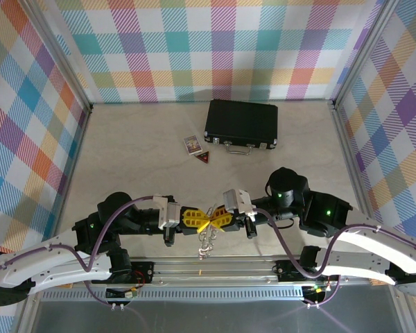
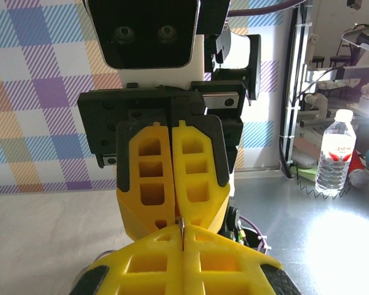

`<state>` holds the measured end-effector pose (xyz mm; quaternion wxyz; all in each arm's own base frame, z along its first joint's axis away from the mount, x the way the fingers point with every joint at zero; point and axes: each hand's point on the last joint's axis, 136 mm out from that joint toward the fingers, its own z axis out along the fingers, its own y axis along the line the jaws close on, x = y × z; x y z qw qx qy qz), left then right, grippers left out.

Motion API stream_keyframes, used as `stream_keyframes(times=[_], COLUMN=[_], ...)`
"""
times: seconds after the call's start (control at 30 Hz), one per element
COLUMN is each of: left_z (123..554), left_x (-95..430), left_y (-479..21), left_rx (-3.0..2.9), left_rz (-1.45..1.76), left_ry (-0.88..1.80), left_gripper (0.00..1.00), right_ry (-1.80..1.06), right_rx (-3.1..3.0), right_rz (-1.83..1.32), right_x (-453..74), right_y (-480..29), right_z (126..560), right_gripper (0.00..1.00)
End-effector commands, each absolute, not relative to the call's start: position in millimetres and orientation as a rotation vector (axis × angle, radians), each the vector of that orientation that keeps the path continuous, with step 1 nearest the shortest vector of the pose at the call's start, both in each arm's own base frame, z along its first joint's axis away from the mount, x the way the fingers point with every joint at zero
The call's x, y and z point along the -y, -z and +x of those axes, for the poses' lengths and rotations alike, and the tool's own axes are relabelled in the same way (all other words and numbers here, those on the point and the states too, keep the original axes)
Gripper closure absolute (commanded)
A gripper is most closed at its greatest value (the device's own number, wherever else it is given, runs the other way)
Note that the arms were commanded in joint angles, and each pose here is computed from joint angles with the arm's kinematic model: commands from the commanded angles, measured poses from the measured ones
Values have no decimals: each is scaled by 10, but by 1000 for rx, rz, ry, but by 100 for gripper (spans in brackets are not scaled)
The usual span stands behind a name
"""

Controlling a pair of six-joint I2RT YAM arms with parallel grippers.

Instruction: Put the keys on the keyring

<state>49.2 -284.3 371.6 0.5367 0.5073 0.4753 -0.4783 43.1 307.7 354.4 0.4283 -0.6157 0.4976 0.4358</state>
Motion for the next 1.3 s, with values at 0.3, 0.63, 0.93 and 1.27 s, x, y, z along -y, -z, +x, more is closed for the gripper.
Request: stream_keyframes(times=[0.3,0.63,0.93,1.27], left_z=[801,867,902,940], left_x=[2621,2624,2788,2797], left_y=[-3429,-3285,-3147,-3114], left_rx=[-1373,-1460,-1475,-1488], left_rz=[1259,1361,1360,1370], left_ry=[828,717,745,712], left_gripper=[82,74,69,92], right_ry=[-835,-767,-797,-833], right_rx=[-1428,-1500,-1504,-1502], right_rz=[-1633,-1678,-1695,-1698], right_x=[-3070,-3123,-3154,-3174], right_y=[-3249,-3165,-3143,-3097], right_z=[714,809,770,719], right_gripper=[100,100,100,100])
